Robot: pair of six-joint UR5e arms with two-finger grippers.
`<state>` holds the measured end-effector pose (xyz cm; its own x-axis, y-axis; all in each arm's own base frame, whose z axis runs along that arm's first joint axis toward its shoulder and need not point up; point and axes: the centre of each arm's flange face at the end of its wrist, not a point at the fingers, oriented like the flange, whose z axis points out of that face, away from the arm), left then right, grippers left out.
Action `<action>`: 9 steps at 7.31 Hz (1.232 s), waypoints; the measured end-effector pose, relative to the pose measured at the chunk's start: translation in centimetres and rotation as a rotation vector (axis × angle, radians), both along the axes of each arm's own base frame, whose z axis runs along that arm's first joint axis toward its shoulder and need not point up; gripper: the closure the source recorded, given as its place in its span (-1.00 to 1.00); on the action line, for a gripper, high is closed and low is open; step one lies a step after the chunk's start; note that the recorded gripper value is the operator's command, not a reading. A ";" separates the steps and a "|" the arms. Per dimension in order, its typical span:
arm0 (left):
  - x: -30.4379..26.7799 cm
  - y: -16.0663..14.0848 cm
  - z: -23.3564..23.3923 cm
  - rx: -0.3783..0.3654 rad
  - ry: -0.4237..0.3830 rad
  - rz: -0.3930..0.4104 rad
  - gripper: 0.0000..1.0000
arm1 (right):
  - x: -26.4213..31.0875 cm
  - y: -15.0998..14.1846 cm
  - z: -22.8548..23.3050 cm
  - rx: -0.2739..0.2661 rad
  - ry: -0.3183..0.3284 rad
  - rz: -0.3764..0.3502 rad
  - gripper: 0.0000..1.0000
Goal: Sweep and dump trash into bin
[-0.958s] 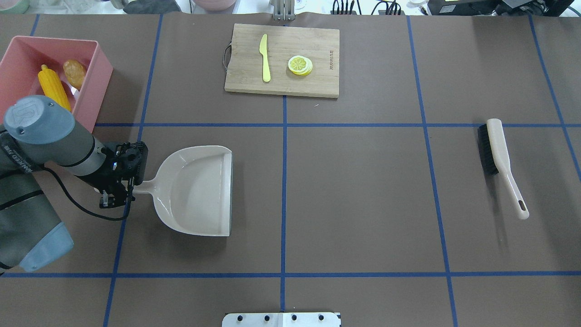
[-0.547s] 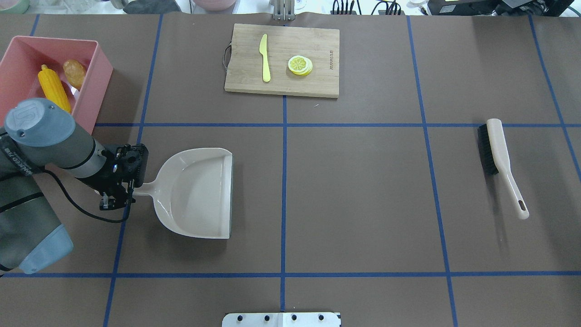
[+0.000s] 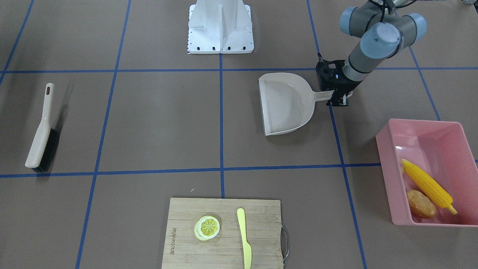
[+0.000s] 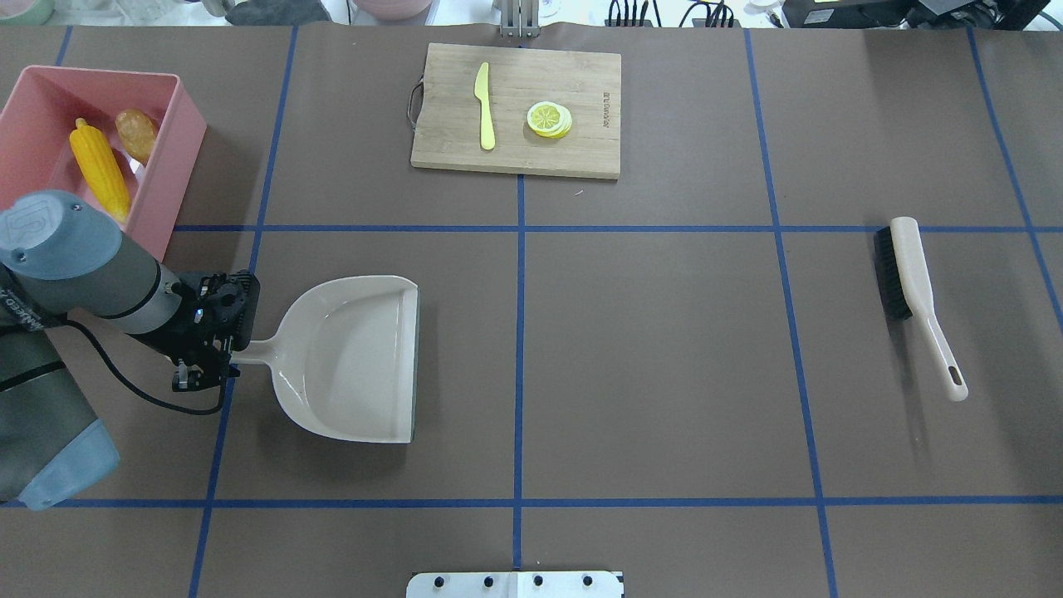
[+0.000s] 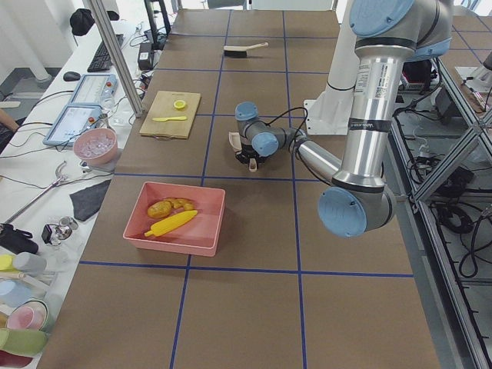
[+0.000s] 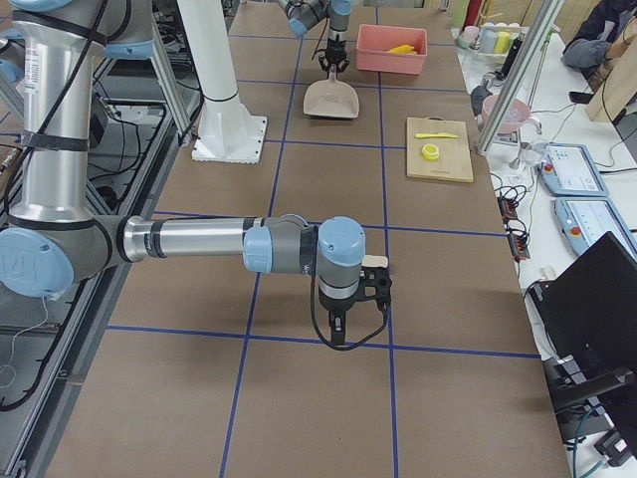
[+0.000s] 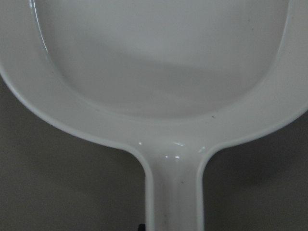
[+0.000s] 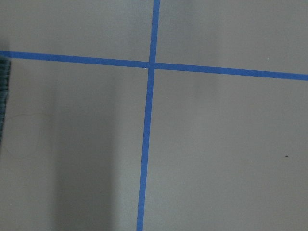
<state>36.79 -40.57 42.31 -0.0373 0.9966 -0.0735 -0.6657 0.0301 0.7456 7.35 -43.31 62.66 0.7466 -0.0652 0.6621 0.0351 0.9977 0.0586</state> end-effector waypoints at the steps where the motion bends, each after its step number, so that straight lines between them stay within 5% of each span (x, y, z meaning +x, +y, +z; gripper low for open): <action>1: 0.1 0.0 0.0 0.001 0.001 0.001 0.14 | 0.0 0.0 -0.1 0.001 0.000 0.000 -1.00; 4: 0.2 0.1 0.0 0.001 0.001 0.005 -0.87 | 0.0 -0.1 -0.1 0.003 0.001 0.000 -1.00; 9: -0.5 0.5 -0.4 0.002 0.012 0.006 -0.94 | 0.0 -0.1 -0.2 0.005 0.001 -0.001 -1.00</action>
